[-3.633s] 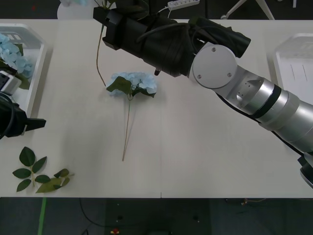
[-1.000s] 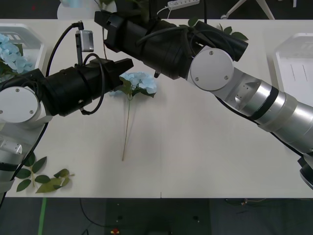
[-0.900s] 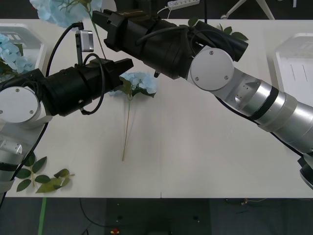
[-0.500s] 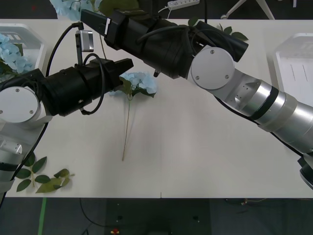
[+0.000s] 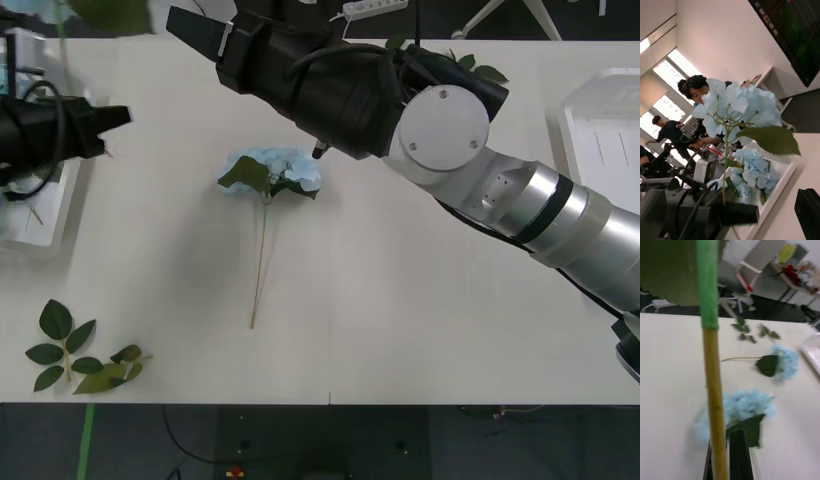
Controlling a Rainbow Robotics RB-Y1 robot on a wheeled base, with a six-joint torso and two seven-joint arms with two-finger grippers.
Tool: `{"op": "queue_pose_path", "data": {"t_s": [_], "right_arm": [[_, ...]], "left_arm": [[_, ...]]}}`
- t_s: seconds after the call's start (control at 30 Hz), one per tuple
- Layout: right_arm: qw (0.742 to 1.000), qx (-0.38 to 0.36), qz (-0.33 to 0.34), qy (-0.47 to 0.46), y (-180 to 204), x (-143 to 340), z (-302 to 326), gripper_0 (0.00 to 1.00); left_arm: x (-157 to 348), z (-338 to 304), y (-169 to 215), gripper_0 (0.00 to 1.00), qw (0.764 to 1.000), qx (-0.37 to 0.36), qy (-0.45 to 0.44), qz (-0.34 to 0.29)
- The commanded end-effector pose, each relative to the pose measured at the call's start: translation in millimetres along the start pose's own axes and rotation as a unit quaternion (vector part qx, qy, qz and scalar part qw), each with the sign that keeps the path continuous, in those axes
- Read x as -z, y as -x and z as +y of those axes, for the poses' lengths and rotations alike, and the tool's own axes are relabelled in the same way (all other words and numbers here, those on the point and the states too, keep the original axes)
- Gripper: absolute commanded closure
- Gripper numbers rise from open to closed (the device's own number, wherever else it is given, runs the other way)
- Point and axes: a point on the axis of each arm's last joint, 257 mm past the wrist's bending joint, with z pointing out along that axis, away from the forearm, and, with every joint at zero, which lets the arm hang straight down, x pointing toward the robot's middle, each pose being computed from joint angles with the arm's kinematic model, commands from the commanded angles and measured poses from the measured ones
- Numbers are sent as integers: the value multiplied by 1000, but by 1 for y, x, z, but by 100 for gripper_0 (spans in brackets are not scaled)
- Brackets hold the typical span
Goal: Place the red flowers into the right box and the blue flowers into the left box. If a person shows an open palm, hand one flower to the person first, then continue sorting.
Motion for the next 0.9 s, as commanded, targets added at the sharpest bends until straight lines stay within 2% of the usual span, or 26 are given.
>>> {"op": "queue_pose_path", "data": {"t_s": [0.03, 0.2, 0.33, 0.4, 0.43, 0.7, 0.73, 0.8, 0.87, 0.9], "right_arm": [[995, -100, -11, 7, 50, 9, 3, 0], [976, -214, -26, -18, 65, 19, -29, 0], [939, -337, -55, -38, 88, 24, -63, 0], [925, -371, -65, -44, 96, 23, -73, 0], [910, -404, -75, -51, 103, 25, -86, 0], [851, -510, -63, -109, 103, 16, -146, 0], [844, -518, -63, -124, 101, 18, -157, 0], [823, -544, -60, -151, 99, 22, -173, 0], [795, -577, -57, -178, 92, 25, -184, 0], [770, -604, -58, -198, 89, 29, -191, 0]], "left_arm": [[67, 91, 51, 100, 989, -75, 126, 39], [120, 159, 50, 100, 968, -82, 222, 81], [168, 208, 39, 100, 942, -88, 300, 123], [183, 221, 36, 100, 934, -89, 321, 133], [197, 232, 33, 100, 926, -85, 340, 142], [233, 272, 8, 100, 904, -59, 394, 155], [235, 277, 5, 98, 901, -57, 401, 156], [242, 284, 1, 85, 898, -49, 410, 152], [244, 286, -4, 68, 898, -41, 411, 150], [245, 287, -5, 59, 897, -41, 413, 152]]}}
